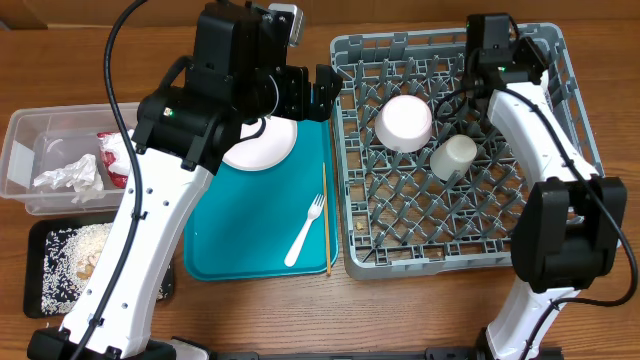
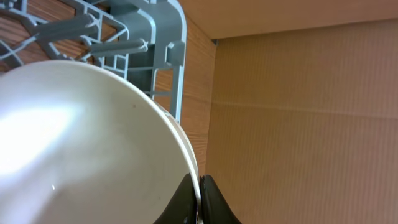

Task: Sort waste into correct bins and load items into the dishwasher
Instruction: 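Carry the saucer with the right gripper to the rack's back-right corner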

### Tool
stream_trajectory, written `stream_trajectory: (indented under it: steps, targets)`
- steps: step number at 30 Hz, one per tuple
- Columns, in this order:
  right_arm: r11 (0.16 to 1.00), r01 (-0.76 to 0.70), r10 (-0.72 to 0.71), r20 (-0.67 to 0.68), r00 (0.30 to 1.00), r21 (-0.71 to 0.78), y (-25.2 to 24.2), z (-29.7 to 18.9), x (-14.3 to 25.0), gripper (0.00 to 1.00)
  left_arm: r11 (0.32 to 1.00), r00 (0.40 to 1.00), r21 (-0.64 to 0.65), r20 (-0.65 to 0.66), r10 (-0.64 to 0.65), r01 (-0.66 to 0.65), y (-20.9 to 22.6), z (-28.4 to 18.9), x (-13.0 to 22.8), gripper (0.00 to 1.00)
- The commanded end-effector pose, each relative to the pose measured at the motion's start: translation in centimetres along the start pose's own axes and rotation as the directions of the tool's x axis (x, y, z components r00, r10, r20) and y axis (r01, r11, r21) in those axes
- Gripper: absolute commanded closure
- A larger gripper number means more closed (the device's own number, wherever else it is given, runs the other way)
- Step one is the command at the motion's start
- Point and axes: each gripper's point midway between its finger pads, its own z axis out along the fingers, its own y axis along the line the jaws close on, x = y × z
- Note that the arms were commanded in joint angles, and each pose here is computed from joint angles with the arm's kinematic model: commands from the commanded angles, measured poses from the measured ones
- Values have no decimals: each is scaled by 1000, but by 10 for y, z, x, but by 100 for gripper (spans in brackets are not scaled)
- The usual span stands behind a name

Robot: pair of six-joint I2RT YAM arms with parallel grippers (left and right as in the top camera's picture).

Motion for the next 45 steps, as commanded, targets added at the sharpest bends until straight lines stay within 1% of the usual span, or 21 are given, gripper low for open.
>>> stream_trajectory:
  steps: [1, 4, 5, 9, 17, 20, 24, 31, 34, 40, 45]
  targets:
    - [998, -30, 31, 25, 999, -51, 13, -2, -5, 96, 1000, 1000, -7, 17, 20, -20, 1, -3, -7, 0]
    - [998, -37, 39, 33, 999, -53, 13, -2, -7, 96, 1000, 1000, -7, 17, 20, -20, 1, -3, -7, 0]
    - [997, -72, 74, 51, 996, -37, 7, -1, -13, 96, 1000, 1000, -7, 17, 20, -20, 1, -3, -7, 0]
    - [991, -133, 133, 65, 989, 1, -7, 5, -16, 96, 1000, 1000, -7, 17, 20, -20, 1, -3, -7, 0]
    - [989, -144, 144, 27, 989, 15, -17, 19, -2, 95, 1000, 1000, -7, 17, 20, -20, 1, -3, -7, 0]
    - [992, -126, 126, 7, 992, 15, -20, 25, 5, 96, 1000, 1000, -7, 17, 20, -20, 1, -3, -7, 0]
    - [998, -63, 62, -28, 998, -28, -5, 26, 16, 96, 1000, 1000, -7, 17, 20, -20, 1, -3, -7, 0]
    - [999, -44, 43, -22, 999, -25, 8, 32, 19, 96, 1000, 1000, -7, 17, 20, -20, 1, -3, -7, 0]
    - [999, -44, 44, -11, 999, -6, 8, 27, 14, 96, 1000, 1000, -7, 17, 20, -20, 1, -3, -7, 0]
    - [1000, 14, -13, 38, 999, -11, 22, 6, -5, 96, 1000, 1000, -7, 17, 20, -20, 1, -3, -7, 0]
    - [997, 67, -66, 32, 997, -33, 33, -2, -3, 94, 1000, 1000, -7, 17, 20, -20, 1, -3, -7, 0]
